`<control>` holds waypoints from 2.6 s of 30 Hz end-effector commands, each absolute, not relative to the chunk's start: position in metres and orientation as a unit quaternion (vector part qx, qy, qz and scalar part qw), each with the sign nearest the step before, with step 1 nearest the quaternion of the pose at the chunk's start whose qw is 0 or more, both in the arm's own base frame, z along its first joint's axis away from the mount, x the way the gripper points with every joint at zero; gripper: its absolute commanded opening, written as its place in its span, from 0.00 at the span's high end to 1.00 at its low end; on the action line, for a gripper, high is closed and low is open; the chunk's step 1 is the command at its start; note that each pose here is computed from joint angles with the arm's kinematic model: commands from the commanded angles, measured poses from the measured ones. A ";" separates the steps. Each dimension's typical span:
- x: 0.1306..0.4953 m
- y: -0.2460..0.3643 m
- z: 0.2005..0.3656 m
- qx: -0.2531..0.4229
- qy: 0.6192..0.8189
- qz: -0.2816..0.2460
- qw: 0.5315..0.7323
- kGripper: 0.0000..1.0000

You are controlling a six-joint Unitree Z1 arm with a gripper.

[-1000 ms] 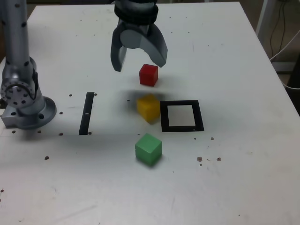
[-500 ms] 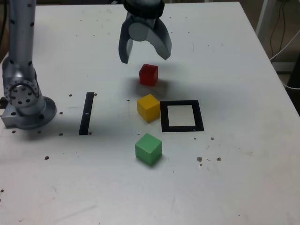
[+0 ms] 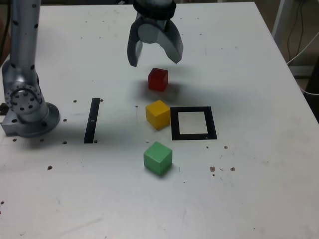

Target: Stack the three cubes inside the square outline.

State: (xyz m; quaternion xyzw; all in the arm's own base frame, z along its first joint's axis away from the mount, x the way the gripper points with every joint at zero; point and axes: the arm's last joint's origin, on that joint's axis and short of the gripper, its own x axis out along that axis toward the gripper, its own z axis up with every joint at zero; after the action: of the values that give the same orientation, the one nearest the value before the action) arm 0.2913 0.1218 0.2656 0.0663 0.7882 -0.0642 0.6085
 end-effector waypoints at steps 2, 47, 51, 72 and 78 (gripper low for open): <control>0.293 0.123 0.263 0.084 0.786 -0.083 0.606 0.01; 0.307 0.124 0.202 0.105 0.789 -0.125 0.592 0.25; 0.309 0.124 0.202 0.110 0.788 -0.114 0.595 0.50; 0.311 0.120 0.204 0.114 0.785 -0.115 0.598 0.64; 0.311 0.120 0.205 0.114 0.785 -0.114 0.599 0.64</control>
State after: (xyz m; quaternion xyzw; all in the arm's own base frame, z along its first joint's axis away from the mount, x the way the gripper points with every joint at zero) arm 0.3102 0.1207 0.2034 0.1142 0.7855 -0.1147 0.5973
